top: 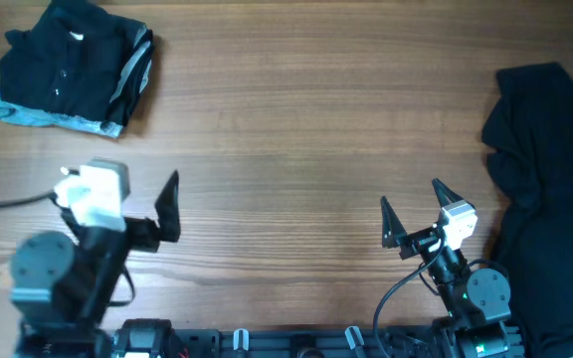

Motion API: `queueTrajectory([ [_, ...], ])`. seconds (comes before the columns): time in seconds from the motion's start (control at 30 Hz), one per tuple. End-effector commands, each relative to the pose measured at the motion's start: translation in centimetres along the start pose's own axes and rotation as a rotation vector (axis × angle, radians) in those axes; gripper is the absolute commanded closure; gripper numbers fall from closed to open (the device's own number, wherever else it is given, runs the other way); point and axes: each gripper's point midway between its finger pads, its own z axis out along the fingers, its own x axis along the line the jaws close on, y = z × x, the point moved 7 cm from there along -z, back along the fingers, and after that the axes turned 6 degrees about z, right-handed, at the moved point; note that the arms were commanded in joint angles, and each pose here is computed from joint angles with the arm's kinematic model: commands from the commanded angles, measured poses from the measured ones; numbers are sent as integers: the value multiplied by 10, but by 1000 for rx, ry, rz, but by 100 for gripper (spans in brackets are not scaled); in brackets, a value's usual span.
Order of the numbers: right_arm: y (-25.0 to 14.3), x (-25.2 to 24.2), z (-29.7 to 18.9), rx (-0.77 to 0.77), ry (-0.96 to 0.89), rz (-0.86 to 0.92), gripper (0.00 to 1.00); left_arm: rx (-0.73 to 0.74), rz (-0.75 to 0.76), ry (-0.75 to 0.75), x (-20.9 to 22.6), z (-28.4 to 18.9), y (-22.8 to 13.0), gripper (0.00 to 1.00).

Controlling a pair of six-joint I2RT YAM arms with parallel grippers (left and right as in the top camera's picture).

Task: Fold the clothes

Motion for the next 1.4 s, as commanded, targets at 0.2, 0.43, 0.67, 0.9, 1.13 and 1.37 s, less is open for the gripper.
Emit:
queueTrajectory([
  [0.2,0,0,0,-1,2,5,0,-150,-34,77,1,30,-104,0],
  [0.43,0,0,0,-1,1,5,0,-274,-12,71,-3,57,-149,0],
  [0.67,0,0,0,-1,1,5,0,-231,-19,67,-3,62,-160,0],
  [0.9,0,0,0,-1,1,5,0,-228,-19,67,-3,62,-160,0],
  [1.13,0,0,0,-1,1,5,0,-228,-19,67,-3,62,-160,0],
  [1.37,0,0,0,-1,1,5,0,-228,-19,67,-3,62,-160,0],
])
